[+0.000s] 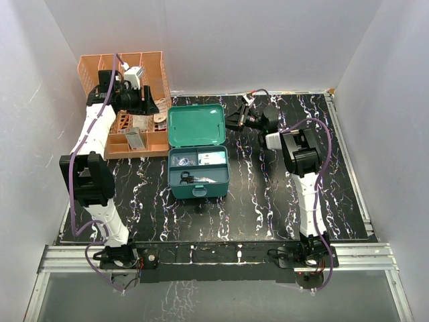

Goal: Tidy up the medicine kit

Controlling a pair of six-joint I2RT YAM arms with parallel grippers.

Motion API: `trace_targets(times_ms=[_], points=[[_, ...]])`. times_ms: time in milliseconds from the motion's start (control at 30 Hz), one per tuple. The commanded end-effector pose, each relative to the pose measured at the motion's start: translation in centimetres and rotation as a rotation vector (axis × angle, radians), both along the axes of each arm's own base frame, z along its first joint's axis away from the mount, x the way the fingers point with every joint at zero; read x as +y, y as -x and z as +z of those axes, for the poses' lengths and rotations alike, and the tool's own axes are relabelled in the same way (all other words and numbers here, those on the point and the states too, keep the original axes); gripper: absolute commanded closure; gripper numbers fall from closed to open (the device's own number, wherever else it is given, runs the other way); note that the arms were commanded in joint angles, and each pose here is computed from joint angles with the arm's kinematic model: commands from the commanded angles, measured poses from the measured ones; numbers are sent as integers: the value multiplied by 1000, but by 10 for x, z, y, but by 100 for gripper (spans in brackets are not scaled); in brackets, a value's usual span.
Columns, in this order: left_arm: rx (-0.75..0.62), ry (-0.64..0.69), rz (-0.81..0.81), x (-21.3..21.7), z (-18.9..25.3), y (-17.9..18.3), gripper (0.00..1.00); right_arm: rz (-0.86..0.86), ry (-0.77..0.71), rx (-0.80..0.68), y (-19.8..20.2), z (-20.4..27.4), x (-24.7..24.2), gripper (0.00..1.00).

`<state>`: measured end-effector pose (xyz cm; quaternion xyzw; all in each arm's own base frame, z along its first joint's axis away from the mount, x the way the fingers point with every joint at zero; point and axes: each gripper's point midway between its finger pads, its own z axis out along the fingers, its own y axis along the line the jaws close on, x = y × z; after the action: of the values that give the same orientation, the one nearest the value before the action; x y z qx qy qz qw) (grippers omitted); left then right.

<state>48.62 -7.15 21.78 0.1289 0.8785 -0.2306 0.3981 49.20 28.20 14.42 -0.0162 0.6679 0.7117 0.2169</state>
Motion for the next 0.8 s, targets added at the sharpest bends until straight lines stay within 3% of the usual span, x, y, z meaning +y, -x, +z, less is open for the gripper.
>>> trace_targets(times_ms=[0, 767], points=[[-54, 22, -1, 2, 29, 9, 44, 74, -63, -171, 26, 55, 0, 100], [-85, 13, 36, 24, 44, 29, 44, 224, -49, -317, 134, 113, 6, 100]])
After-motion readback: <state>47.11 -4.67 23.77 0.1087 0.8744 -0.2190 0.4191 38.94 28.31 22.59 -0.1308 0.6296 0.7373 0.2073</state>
